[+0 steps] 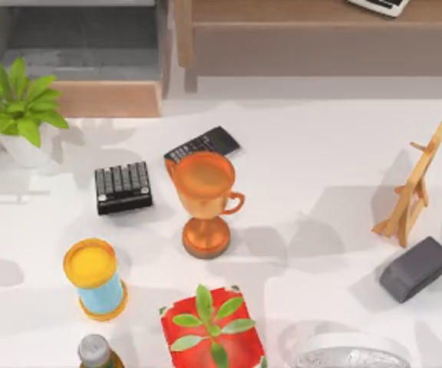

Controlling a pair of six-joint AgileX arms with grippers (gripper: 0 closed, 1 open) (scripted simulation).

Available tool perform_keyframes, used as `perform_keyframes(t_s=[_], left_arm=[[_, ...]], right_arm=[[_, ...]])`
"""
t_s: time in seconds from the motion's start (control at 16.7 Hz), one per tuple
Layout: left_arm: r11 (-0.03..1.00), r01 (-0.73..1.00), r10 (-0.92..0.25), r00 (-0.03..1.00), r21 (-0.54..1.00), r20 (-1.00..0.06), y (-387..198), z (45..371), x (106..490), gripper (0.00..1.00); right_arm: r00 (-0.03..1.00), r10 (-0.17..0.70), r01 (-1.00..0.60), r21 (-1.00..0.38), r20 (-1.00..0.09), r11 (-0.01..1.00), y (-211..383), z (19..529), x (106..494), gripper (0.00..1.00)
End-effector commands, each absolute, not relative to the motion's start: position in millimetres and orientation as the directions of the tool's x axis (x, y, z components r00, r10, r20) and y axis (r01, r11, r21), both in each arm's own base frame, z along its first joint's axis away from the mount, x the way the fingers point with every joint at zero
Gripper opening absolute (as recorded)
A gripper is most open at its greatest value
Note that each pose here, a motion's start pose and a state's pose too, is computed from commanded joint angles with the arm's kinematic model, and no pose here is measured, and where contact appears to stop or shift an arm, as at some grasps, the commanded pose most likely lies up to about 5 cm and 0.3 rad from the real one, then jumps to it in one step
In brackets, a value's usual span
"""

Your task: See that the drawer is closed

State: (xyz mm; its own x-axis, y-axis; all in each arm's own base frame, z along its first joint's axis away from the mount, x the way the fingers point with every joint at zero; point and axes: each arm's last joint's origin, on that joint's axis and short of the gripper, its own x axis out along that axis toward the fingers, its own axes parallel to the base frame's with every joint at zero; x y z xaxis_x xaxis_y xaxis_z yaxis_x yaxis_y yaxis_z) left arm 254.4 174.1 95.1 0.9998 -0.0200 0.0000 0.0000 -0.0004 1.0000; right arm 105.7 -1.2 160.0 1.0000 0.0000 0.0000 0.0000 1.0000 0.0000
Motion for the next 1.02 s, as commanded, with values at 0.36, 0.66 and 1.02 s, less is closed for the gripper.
perform_keyframes(t_s=[0.36,0.66,1.02], left_arm=[[0.000,0.000,-0.020,1.000,1.000,0.000,174,95,254,0.00],[0.000,0.000,-0.020,1.000,1.000,0.000,174,95,254,0.00],[0.015,0.013,-0.020,1.000,1.000,-0.013,175,92,274,0.00]], right_arm=[[1.000,0.000,0.000,0.000,0.000,1.000,-1,160,106,1.00],[1.000,0.000,0.000,0.000,0.000,1.000,-1,160,106,1.00],[1.000,0.000,0.000,0.000,0.000,1.000,-1,160,106,1.00]])
